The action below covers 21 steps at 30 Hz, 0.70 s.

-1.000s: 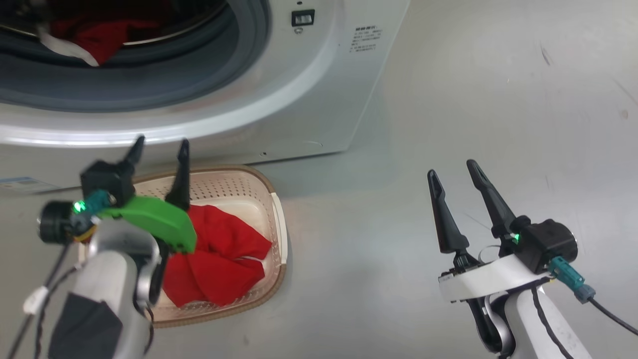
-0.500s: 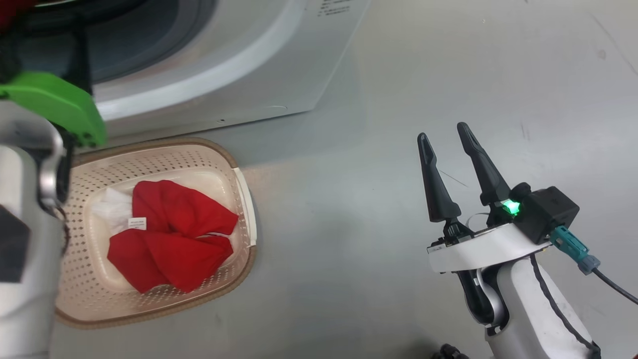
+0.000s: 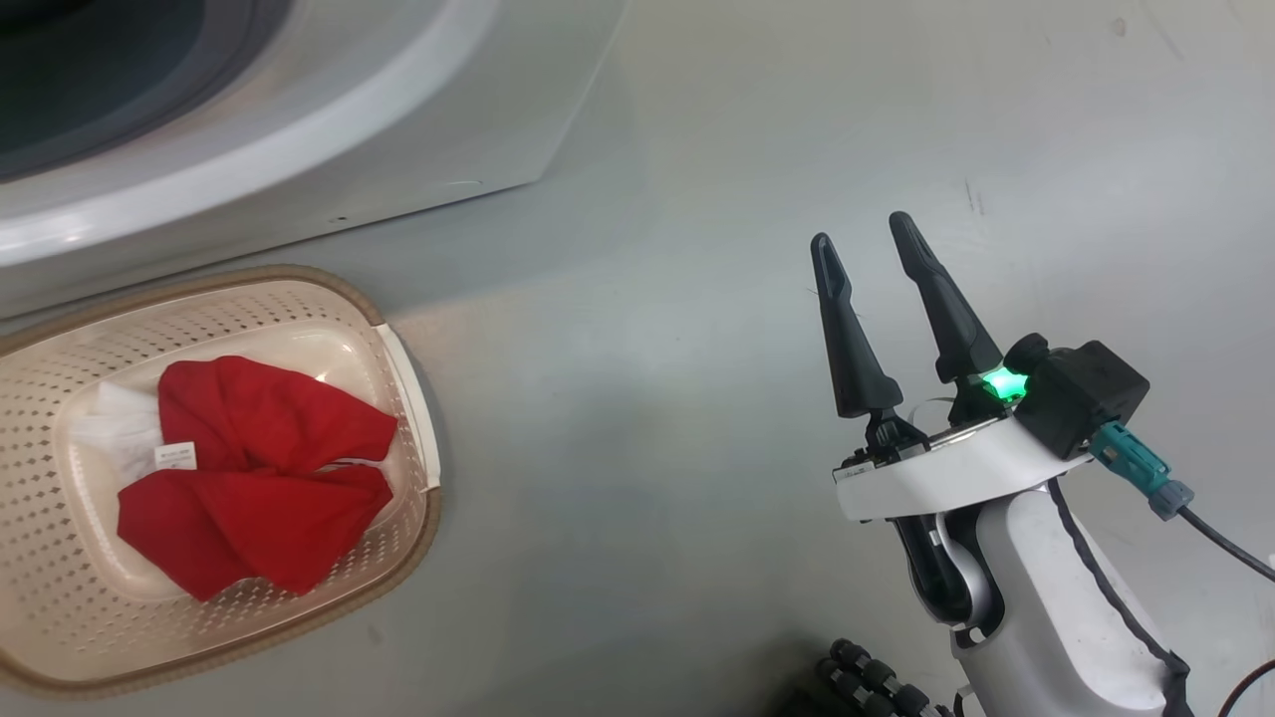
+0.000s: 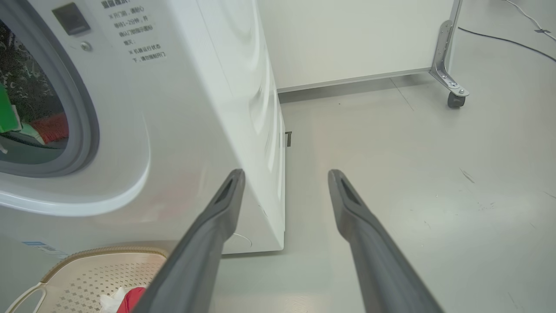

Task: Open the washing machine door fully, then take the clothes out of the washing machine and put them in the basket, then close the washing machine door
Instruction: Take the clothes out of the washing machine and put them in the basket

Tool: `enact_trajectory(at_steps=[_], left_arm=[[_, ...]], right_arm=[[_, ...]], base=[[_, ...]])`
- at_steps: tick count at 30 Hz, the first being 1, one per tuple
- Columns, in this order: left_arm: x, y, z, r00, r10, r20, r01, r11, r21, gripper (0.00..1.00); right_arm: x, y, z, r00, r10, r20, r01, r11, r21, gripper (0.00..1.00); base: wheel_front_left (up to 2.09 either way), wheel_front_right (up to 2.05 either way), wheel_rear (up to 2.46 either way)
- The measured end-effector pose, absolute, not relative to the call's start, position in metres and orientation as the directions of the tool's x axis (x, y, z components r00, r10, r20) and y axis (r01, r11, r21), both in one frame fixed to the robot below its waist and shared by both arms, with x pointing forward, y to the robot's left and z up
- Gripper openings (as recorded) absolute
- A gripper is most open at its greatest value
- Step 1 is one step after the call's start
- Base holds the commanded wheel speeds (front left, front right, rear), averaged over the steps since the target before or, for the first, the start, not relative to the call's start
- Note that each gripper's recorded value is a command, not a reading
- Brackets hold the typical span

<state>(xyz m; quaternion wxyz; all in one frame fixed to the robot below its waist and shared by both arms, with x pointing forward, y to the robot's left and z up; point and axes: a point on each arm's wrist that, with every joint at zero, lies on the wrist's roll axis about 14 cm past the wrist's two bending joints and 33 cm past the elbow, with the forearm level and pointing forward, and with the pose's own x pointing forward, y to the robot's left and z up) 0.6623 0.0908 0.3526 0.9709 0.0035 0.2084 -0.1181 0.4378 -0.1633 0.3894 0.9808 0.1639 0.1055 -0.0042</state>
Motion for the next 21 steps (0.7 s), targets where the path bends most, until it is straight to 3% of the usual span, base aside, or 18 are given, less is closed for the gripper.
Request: enact_trajectory(at_steps=[16, 17, 19, 20, 21], left_arm=[[0.664, 0.108, 0.305, 0.783, -0.145, -0.605, 0.159, 0.987, -0.031, 1.00], [0.663, 0.108, 0.303, 0.776, -0.144, -0.614, 0.157, 0.987, -0.032, 0.96], [0.662, 0.109, 0.301, 0.766, -0.141, -0.627, 0.154, 0.988, -0.034, 0.16], [0.662, 0.109, 0.301, 0.765, -0.140, -0.628, 0.153, 0.988, -0.033, 0.00], [0.662, 0.109, 0.302, 0.765, -0.139, -0.629, 0.152, 0.988, -0.033, 0.00]], right_arm=[[0.437, -0.172, 0.383, 0.973, 0.001, -0.231, 0.070, 0.951, 0.301, 1.00], [0.437, -0.172, 0.383, 0.973, 0.002, -0.232, 0.070, 0.951, 0.301, 1.00], [0.437, -0.172, 0.383, 0.973, 0.002, -0.232, 0.070, 0.951, 0.301, 1.00], [0.437, -0.172, 0.383, 0.973, 0.003, -0.233, 0.069, 0.951, 0.301, 1.00], [0.437, -0.172, 0.383, 0.973, 0.003, -0.233, 0.069, 0.951, 0.301, 1.00]], base=[[0.00, 0.00, 0.00], [0.00, 0.00, 0.00], [0.00, 0.00, 0.00], [0.00, 0.00, 0.00], [0.00, 0.00, 0.00]])
